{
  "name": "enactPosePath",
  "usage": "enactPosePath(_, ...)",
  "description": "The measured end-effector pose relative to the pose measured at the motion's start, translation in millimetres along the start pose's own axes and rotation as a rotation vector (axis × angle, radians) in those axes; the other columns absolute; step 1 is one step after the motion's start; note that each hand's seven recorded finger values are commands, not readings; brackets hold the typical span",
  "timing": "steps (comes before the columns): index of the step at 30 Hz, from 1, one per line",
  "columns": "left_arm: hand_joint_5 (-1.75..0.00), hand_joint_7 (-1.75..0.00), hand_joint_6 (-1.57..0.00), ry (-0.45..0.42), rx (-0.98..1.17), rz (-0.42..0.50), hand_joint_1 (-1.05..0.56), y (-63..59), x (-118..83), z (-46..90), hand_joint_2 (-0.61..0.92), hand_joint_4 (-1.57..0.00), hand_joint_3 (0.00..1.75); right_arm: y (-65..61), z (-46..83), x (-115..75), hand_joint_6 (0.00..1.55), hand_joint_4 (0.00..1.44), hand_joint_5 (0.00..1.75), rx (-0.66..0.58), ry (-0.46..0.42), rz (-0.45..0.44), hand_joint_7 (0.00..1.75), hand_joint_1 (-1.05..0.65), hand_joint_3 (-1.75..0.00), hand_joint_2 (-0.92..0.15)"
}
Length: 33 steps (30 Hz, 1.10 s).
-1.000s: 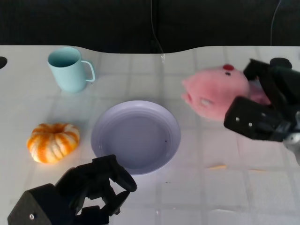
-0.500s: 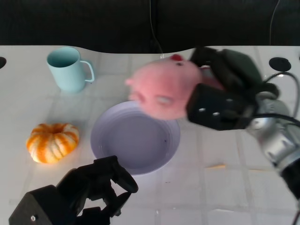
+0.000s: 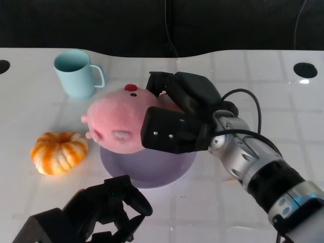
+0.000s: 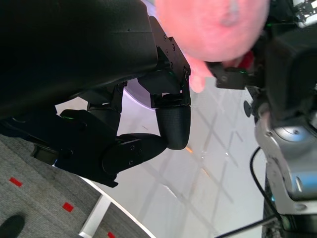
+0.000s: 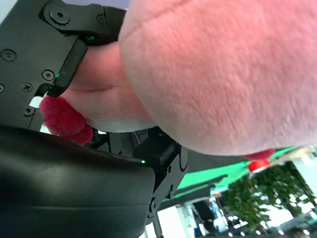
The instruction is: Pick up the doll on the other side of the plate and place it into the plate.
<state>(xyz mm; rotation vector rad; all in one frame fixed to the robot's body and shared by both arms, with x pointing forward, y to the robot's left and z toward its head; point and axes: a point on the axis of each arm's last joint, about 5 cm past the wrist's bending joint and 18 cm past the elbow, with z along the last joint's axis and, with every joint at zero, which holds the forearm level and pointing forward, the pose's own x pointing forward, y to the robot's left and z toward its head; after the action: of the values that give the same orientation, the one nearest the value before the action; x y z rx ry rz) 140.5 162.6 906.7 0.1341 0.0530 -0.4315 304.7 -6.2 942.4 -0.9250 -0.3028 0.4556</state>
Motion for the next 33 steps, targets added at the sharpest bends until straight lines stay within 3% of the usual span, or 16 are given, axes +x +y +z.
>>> enactPosePath(3, -1.75, -1.35, -0.63, -0.002, 0.002, -0.002, -0.22, -0.7, 0, 0.6, 0.76, -0.60, 0.76, 0.8, 1.4, 2.8, 0.79, 0.85, 1.75, -0.006, 0.012, 0.015, 1.52, -0.15, -0.96, -0.46)
enactPosePath(6, -1.75, -1.34, -0.63, -0.007, 0.004, -0.003, -0.22, -0.8, 0, 1.5, 0.76, -0.59, 0.77, -0.3, 1.6, 4.0, 0.95, 0.84, 1.55, -0.013, 0.014, 0.019, 0.76, -0.22, -0.44, -0.66)
enactPosePath(7, -1.75, -1.34, -0.63, -0.007, 0.005, -0.003, -0.21, -0.8, 0, 1.6, 0.76, -0.59, 0.78, -0.3, 1.4, 4.0, 0.96, 0.79, 1.44, -0.013, 0.015, 0.023, 0.53, -0.24, -0.29, -0.75)
enactPosePath(9, -1.75, -1.34, -0.63, -0.007, 0.006, -0.003, -0.22, -0.8, 0, 1.7, 0.76, -0.58, 0.78, -1.2, 0.3, 4.0, 0.84, 0.69, 1.04, -0.017, 0.019, 0.062, 0.23, -0.31, -0.15, -0.87)
enactPosePath(10, -1.75, -1.34, -0.63, -0.007, 0.007, -0.003, -0.23, -0.9, 0, 1.7, 0.76, -0.58, 0.78, -2.2, -0.9, 3.8, 0.70, 0.51, 0.82, -0.027, 0.022, 0.092, 0.10, -0.41, -0.15, -0.90)
enactPosePath(13, -1.75, -1.34, -0.63, -0.004, 0.018, -0.003, -0.24, -0.9, 0, 1.8, 0.76, -0.59, 0.76, -7.8, -4.6, 2.8, 0.39, 0.24, 0.42, -0.078, 0.015, 0.175, 0.01, -0.61, -0.20, -0.92)
enactPosePath(16, -1.75, -1.34, -0.63, -0.008, 0.021, -0.003, -0.25, -0.8, 1, 1.9, 0.77, -0.59, 0.74, -19.0, -4.2, 2.4, 0.18, 0.08, 0.29, -0.130, -0.004, 0.233, 0.00, -0.75, -0.26, -0.92)
enactPosePath(19, -1.75, -1.34, -0.63, -0.011, 0.023, -0.004, -0.25, -0.8, 1, 1.8, 0.77, -0.60, 0.73, -31.5, 1.6, 2.0, 0.09, 0.01, 0.23, -0.161, -0.027, 0.271, 0.00, -0.85, -0.28, -0.92)
enactPosePath(27, -1.75, -1.34, -0.64, -0.005, 0.017, -0.004, -0.23, -0.7, 1, 1.6, 0.78, -0.59, 0.72, -54.9, 12.0, -9.1, 0.07, 0.01, 0.17, -0.189, -0.065, 0.355, 0.01, -0.95, -0.27, -0.92)
enactPosePath(33, -1.75, -1.34, -0.63, -0.007, 0.021, -0.005, -0.26, -0.9, 2, 1.8, 0.79, -0.58, 0.70, -71.4, 11.1, -31.7, 0.12, 0.07, 0.21, -0.180, -0.123, 0.318, 0.03, -0.89, -0.26, -0.92)
